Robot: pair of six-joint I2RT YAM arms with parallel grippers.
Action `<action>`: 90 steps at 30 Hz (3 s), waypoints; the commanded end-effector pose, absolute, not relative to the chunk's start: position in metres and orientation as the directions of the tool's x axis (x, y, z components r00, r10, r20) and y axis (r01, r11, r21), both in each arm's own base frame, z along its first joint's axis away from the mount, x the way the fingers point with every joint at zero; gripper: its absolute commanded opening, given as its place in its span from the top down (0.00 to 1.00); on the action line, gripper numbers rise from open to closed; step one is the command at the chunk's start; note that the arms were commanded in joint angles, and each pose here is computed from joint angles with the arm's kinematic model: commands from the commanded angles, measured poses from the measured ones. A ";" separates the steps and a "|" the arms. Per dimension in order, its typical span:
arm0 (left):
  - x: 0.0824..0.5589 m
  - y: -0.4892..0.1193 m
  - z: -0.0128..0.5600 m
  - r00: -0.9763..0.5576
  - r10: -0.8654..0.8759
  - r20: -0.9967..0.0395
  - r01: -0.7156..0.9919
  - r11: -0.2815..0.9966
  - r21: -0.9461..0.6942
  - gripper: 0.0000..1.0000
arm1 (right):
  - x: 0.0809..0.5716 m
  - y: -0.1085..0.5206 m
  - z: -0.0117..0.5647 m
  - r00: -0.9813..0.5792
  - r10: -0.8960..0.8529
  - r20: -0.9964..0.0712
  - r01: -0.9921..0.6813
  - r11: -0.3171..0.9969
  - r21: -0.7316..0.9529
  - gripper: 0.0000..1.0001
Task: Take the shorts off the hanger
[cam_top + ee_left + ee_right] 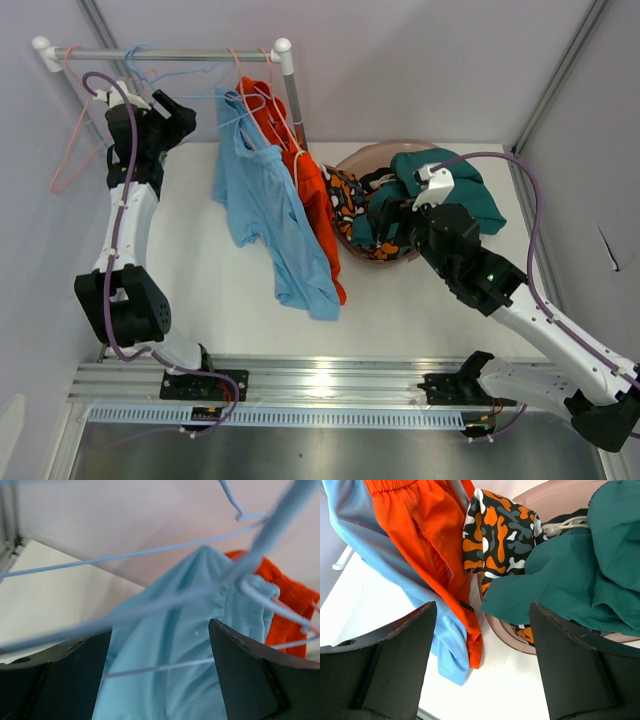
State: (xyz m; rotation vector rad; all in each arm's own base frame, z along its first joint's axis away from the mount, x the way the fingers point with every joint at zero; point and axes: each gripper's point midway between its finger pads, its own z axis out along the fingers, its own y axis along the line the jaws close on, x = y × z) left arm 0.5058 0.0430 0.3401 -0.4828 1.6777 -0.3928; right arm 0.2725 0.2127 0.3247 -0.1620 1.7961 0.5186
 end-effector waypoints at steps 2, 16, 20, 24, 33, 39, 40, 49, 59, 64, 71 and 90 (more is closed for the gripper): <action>0.502 0.085 0.398 0.076 -0.509 -0.857 -0.218 0.831 -0.512 0.14 | 0.277 0.218 0.329 -0.268 0.165 -0.949 -0.372 0.891 0.260 0.20; 0.453 0.162 0.399 0.206 -0.398 -0.894 -0.580 0.686 -0.439 0.11 | 0.286 0.238 0.314 -0.295 0.148 -0.944 -0.397 0.880 0.262 0.20; 0.444 0.157 0.409 0.205 -0.406 -0.890 -0.551 0.704 -0.448 0.13 | 0.286 0.241 0.311 -0.300 0.143 -0.943 -0.401 0.878 0.260 0.20; 0.408 0.132 0.446 0.259 -0.317 -0.912 -0.520 0.750 -0.408 0.10 | 0.285 0.238 0.311 -0.296 0.139 -0.945 -0.393 0.884 0.253 0.20; 0.351 0.118 0.506 0.348 -0.228 -0.909 -0.521 0.759 -0.390 0.04 | 0.274 0.235 0.321 -0.291 0.163 -0.943 -0.404 0.872 0.276 0.20; 0.372 0.010 0.482 0.125 -0.409 -0.904 0.005 0.911 -0.412 0.03 | 0.266 0.233 0.336 -0.265 0.168 -0.950 -0.406 0.874 0.268 0.20; 0.376 -0.026 0.469 0.019 -0.419 -0.908 0.173 0.895 -0.410 0.04 | 0.265 0.235 0.341 -0.261 0.169 -0.951 -0.416 0.869 0.268 0.20; 0.389 -0.130 0.447 -0.246 -0.461 -0.852 0.465 0.716 -0.522 0.04 | 0.255 0.266 0.381 -0.207 0.163 -0.965 -0.481 0.841 0.246 0.20; 0.416 -0.150 0.416 -0.324 -0.514 -0.794 0.451 0.653 -0.608 0.07 | 0.249 0.278 0.374 -0.211 0.147 -0.966 -0.490 0.839 0.235 0.20; 0.439 -0.153 0.399 -0.329 -0.543 -0.773 0.441 0.635 -0.634 0.22 | 0.253 0.293 0.366 -0.222 0.115 -0.968 -0.508 0.834 0.216 0.21; 0.464 -0.156 0.391 -0.340 -0.553 -0.761 0.425 0.631 -0.649 0.55 | 0.256 0.305 0.361 -0.222 0.111 -0.969 -0.518 0.828 0.214 0.21; 0.439 -0.141 0.428 -0.304 -0.503 -0.809 0.402 0.702 -0.587 0.92 | 0.257 0.419 0.359 -0.189 0.085 -0.978 -0.675 0.712 0.193 0.20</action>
